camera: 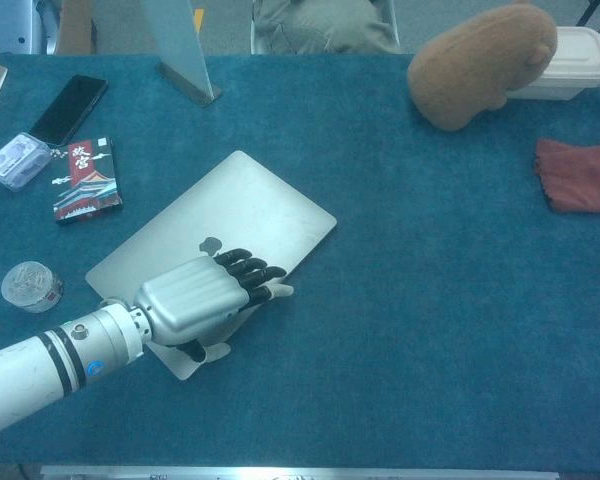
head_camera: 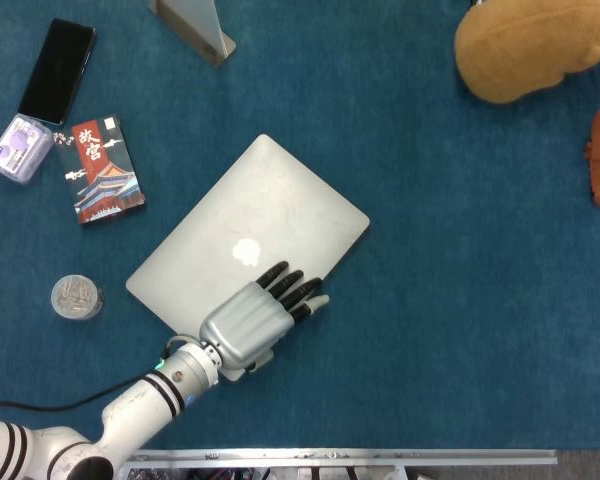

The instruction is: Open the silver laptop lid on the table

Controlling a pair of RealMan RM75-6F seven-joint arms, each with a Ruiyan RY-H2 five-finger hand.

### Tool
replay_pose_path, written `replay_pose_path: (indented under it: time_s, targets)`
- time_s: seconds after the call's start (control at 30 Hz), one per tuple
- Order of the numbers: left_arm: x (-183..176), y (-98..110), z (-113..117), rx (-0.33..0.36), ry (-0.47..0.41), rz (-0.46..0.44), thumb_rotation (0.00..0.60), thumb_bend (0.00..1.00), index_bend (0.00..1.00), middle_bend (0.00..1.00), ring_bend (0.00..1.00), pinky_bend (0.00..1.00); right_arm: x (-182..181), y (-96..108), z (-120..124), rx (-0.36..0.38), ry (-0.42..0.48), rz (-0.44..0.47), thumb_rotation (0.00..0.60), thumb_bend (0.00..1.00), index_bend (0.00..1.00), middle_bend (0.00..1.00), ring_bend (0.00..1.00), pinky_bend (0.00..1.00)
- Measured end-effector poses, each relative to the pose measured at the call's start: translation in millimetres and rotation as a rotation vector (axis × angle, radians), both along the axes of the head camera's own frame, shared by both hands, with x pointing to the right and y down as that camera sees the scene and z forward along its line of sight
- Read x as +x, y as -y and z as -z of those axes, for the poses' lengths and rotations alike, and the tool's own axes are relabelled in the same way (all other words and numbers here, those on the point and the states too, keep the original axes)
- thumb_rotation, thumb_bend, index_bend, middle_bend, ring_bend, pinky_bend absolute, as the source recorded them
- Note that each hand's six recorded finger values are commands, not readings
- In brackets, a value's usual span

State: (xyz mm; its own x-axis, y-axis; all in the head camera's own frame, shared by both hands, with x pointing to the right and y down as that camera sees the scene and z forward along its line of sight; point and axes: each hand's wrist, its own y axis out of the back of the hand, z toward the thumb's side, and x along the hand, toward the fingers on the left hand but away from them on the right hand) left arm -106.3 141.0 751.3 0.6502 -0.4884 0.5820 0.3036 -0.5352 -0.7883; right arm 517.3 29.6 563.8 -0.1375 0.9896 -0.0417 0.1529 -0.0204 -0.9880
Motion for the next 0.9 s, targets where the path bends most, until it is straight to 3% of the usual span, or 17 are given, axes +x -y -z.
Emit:
replay_pose_path:
  time_s: [0.27,0.33,0.43,0.47,0.53,0.6,0.8,0.9]
  targets:
    - [-6.5,18.0,14.1,0.029,0.002,0.020,0.600,0.32,0.00,0.00,0.00,0.00,-1.5,-0.3,4.2,0.013,0.004,0.000,0.511,0.31,0.00,0.11,0.00,0.03]
    - [-8.0,28.2,23.1,0.055,0.000,0.030,0.564,0.31,0.00,0.00,0.00,0.00,-1.0,-0.7,4.9,0.015,0.006,-0.002,0.512,0.31,0.00,0.11,0.00,0.03]
    - [-8.6,43.3,32.8,0.060,-0.013,0.071,0.348,0.31,0.00,0.00,0.00,0.00,-0.6,-1.5,5.2,0.016,0.010,-0.003,0.513,0.31,0.00,0.11,0.00,0.03]
    - [-9.1,48.0,35.0,0.055,-0.018,0.088,0.240,0.31,0.00,0.00,0.00,0.00,-0.7,-1.6,5.5,0.017,0.011,-0.003,0.512,0.31,0.00,0.11,0.00,0.03]
    - [-10.4,60.8,40.0,0.039,-0.031,0.131,0.086,0.31,0.00,0.00,0.00,0.00,-0.7,-1.8,6.3,0.020,0.011,-0.001,0.512,0.31,0.00,0.11,0.00,0.03]
    - [-11.8,73.1,44.0,0.028,-0.042,0.170,0.007,0.31,0.00,0.00,0.00,0.00,-0.9,-2.0,7.0,0.022,0.013,0.000,0.511,0.31,0.00,0.11,0.00,0.03]
    - [-16.9,109.5,47.6,0.028,-0.052,0.274,0.000,0.31,0.01,0.00,0.00,0.00,-1.7,-1.8,5.4,0.019,0.018,0.003,0.511,0.31,0.00,0.11,0.00,0.03]
    - [-21.0,123.9,40.3,0.037,-0.038,0.317,0.000,0.31,0.07,0.00,0.00,0.00,-2.3,-1.3,3.3,0.013,0.020,0.006,0.509,0.31,0.00,0.11,0.00,0.03]
